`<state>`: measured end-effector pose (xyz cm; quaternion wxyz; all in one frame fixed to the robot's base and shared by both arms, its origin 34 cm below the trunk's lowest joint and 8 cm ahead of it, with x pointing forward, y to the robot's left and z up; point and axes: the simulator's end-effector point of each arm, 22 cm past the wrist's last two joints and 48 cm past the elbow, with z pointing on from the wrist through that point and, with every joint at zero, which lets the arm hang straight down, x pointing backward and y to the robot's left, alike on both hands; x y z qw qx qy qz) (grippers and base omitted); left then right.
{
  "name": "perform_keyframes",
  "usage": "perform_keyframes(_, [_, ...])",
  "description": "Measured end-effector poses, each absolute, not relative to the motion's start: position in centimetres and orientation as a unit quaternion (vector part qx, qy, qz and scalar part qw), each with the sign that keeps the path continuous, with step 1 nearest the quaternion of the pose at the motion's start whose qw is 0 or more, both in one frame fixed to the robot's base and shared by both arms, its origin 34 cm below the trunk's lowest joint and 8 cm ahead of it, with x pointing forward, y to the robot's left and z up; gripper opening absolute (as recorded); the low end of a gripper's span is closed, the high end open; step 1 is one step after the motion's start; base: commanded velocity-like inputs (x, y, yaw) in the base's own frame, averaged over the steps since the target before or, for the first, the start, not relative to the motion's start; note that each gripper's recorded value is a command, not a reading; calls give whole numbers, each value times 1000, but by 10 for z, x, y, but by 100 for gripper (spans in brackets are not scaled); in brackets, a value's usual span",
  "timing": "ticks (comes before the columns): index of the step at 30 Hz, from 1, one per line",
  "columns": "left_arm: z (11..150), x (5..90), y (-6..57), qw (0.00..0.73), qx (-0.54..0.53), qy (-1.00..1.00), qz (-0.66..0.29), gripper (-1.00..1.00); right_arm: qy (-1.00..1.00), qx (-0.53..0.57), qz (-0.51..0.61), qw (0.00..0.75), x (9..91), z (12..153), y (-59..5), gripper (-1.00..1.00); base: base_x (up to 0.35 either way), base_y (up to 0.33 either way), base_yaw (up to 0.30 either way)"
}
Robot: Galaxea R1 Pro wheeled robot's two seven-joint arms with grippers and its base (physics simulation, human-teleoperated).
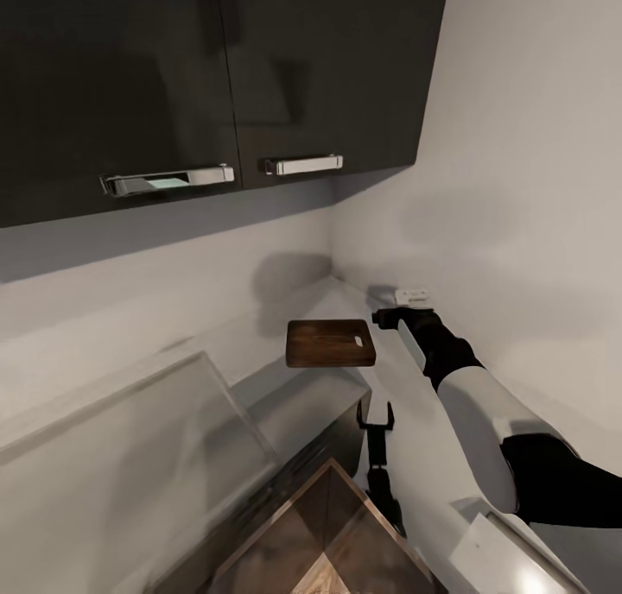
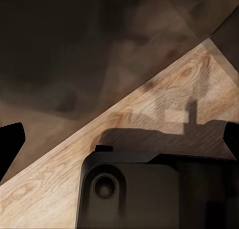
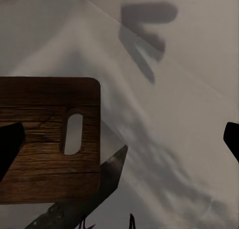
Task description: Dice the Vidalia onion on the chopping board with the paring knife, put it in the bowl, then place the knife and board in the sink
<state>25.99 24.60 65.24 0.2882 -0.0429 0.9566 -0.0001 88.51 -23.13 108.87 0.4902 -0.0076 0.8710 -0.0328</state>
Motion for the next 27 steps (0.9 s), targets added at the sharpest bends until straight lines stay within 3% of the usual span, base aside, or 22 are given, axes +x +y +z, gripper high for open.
perform_keyframes(27, [646,245,246,268,-43,962,1,100,881,-8,-34,472,888,1056,-232,100,0,0,0])
